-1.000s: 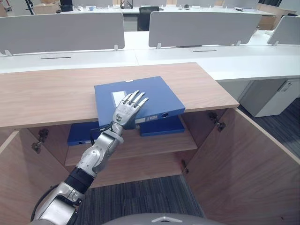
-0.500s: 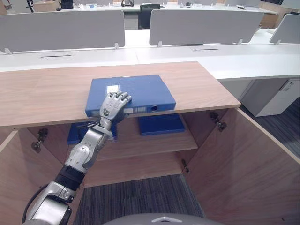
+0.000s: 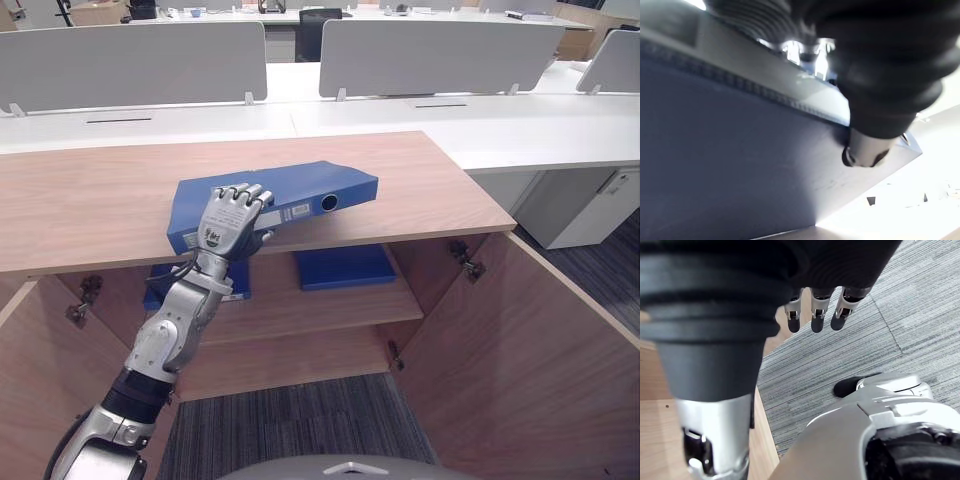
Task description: Walk over to the cabinet, pick up the folder, carry it to the office cabinet, place the folder inside the office cabinet, then close the office cabinet door
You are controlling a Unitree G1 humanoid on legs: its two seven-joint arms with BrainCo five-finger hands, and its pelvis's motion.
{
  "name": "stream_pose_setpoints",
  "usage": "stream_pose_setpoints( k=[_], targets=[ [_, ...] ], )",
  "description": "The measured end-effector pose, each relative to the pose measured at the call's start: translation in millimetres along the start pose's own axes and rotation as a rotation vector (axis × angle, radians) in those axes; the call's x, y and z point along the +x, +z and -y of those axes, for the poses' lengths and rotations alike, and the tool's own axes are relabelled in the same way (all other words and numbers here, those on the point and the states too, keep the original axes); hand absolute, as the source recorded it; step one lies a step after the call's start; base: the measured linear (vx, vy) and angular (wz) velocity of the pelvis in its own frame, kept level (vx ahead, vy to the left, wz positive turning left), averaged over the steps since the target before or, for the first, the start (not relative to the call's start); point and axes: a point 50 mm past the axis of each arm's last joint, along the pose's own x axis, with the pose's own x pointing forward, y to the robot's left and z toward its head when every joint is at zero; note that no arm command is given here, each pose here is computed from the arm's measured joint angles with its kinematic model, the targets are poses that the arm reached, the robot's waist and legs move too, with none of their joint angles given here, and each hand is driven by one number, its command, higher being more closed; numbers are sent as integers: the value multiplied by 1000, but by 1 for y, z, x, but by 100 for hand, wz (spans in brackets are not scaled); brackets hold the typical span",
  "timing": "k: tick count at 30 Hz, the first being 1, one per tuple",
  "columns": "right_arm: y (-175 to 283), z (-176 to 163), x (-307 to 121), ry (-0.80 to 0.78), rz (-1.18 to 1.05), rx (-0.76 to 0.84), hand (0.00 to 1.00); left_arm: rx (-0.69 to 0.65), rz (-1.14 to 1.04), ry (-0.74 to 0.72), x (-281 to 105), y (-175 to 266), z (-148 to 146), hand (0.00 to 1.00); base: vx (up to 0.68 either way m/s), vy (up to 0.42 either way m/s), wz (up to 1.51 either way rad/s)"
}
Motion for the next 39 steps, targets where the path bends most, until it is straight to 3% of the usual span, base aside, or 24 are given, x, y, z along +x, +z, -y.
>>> stream_pose_setpoints(
  k=[4, 11, 16, 22, 30, 39],
  targets=[
    [1, -3, 0, 10, 14, -36, 0, -98, 32, 60, -3, 17, -12, 100, -7, -17, -5],
    [14, -11, -2, 34, 101, -103, 0, -491, 94, 284, -10, 60, -50, 100, -47, -21, -13],
    [38, -19, -11, 55, 259, -104, 0, -658, 23, 388, -17, 58, -63, 100, -88, -32, -3],
    [85, -44, -43, 150, 557, 99, 0, -865, -145, 527, -38, 45, -76, 100, -80, -22, 0],
    [134, -37, -105, 220, 929, 393, 0, -1104, -385, 697, -71, 21, -79, 100, -27, -8, 0],
    [178, -17, -181, 252, 1353, 531, 0, -1208, -535, 713, -94, 12, -71, 100, 4, -2, -6]
  ],
)
